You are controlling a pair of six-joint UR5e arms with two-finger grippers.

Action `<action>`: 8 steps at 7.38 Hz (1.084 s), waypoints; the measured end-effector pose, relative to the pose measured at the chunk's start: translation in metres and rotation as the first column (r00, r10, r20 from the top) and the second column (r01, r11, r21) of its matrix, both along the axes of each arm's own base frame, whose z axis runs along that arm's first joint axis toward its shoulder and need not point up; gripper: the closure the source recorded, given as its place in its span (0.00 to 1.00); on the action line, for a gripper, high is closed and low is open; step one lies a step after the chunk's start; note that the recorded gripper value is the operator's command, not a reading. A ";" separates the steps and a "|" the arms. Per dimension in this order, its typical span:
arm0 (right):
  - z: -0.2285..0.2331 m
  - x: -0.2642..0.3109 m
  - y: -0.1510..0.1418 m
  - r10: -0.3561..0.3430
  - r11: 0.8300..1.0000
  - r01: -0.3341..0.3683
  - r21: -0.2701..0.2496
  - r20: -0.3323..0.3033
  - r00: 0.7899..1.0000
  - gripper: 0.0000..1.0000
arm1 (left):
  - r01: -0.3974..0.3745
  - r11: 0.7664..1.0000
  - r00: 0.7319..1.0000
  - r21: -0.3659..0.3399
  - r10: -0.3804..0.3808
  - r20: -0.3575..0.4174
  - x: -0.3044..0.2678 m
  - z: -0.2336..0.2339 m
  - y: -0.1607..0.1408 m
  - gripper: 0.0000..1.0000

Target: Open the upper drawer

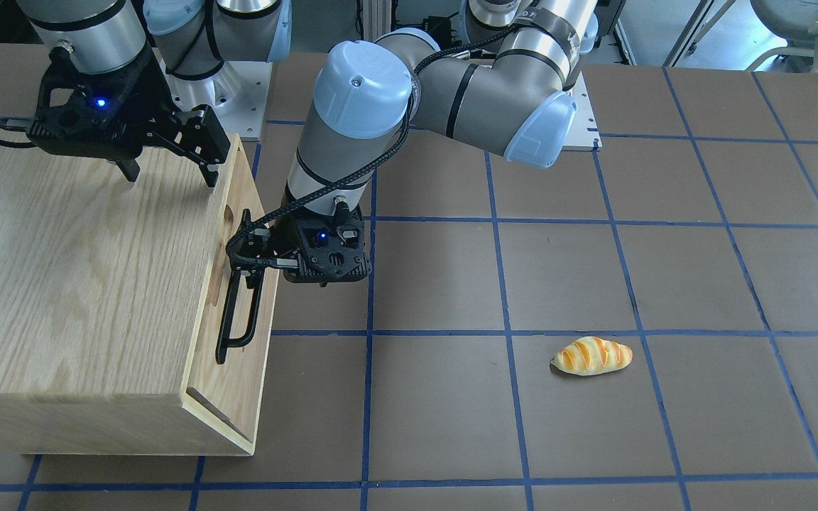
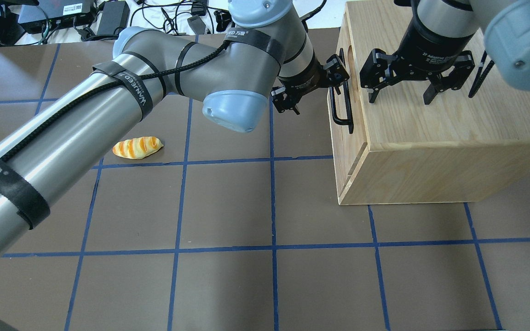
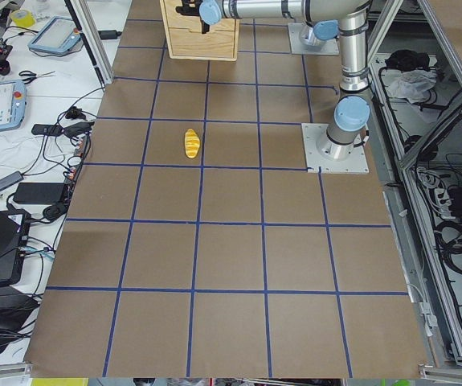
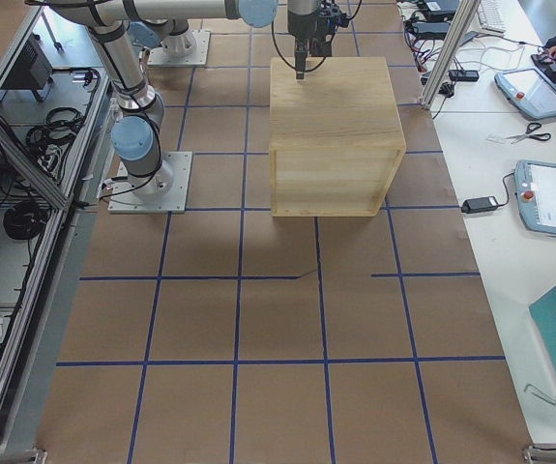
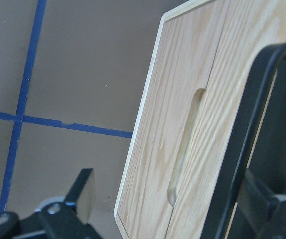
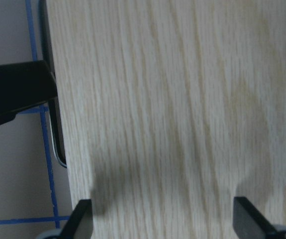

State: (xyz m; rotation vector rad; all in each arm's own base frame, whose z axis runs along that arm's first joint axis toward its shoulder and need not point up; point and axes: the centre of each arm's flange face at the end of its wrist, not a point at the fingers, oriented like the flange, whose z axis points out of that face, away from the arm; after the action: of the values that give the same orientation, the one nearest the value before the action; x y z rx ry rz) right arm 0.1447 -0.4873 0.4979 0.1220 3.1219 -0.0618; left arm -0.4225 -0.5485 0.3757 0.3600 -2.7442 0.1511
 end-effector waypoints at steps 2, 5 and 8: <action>0.000 0.000 0.000 0.000 1.000 0.000 0.000 0.000 1.000 0.00 | 0.015 1.000 1.000 -0.009 -0.014 0.011 0.001 -0.001 -0.001 0.00; 0.000 0.000 0.000 0.000 1.000 0.000 0.000 0.000 1.000 0.00 | 0.033 0.999 0.999 -0.037 -0.031 0.042 0.003 0.005 -0.003 0.00; 0.000 0.000 0.000 0.000 1.000 0.000 0.000 0.000 1.000 0.00 | 0.063 0.996 0.995 -0.059 -0.058 0.086 0.006 0.006 -0.006 0.00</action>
State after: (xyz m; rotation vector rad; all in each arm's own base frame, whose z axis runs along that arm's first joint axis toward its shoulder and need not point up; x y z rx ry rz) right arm 0.1447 -0.4873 0.4978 0.1219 3.1217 -0.0618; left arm -0.4163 -0.5541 0.3813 0.2586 -2.8221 0.2399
